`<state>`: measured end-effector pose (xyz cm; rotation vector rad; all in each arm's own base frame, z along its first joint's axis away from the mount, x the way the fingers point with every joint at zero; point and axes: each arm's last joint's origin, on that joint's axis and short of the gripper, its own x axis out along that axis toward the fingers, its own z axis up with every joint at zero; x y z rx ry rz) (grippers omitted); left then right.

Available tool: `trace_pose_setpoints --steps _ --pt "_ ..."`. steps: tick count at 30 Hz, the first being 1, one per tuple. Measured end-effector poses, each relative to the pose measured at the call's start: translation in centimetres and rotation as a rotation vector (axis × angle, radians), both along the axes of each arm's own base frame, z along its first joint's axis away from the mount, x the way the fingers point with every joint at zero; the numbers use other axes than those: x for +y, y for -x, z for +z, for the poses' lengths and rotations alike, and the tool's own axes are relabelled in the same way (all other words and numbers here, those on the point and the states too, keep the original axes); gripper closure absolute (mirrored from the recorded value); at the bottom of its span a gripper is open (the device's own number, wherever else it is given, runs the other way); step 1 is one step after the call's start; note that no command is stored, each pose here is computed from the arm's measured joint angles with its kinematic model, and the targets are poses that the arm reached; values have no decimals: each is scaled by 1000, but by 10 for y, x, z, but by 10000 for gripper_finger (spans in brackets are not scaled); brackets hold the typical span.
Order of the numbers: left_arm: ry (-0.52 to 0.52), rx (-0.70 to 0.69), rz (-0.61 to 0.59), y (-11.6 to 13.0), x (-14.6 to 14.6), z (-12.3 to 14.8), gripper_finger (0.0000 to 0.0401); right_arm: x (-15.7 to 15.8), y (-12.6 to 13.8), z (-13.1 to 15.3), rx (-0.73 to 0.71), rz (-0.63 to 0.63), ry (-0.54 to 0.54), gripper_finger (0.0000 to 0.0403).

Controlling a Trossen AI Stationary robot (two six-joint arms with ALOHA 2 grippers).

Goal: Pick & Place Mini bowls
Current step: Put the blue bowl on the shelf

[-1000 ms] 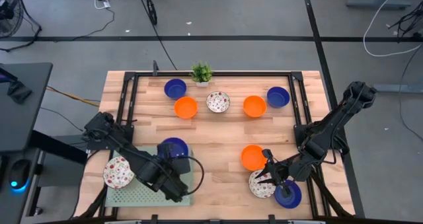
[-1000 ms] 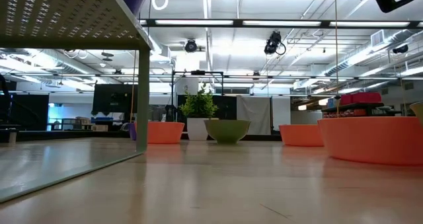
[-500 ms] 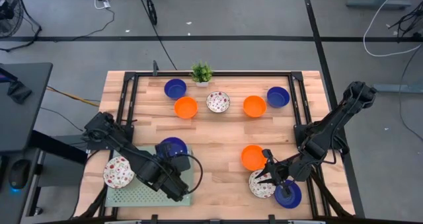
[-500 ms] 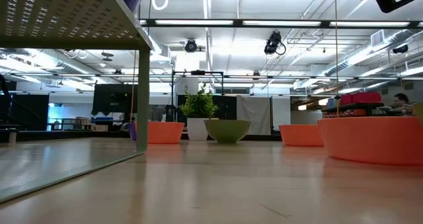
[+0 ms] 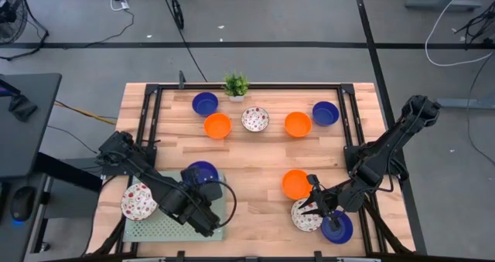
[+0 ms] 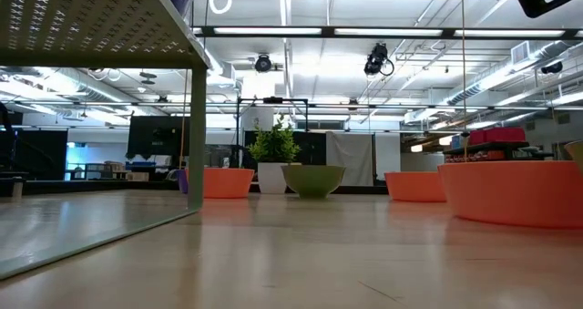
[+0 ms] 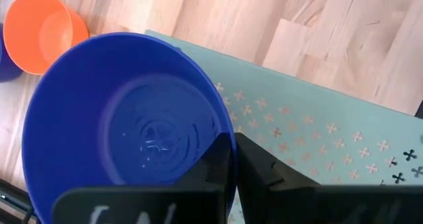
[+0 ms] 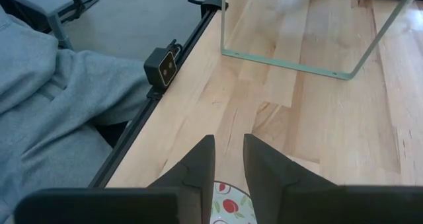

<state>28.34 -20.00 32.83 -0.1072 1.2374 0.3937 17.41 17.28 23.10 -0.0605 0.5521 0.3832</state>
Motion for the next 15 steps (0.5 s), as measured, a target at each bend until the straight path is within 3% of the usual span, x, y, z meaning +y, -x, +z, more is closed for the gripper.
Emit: trace_pose_setpoints --steps 15 --pt "6 26 -10 -3 -6 -8 381 0 0 0 -2 0 -2 319"
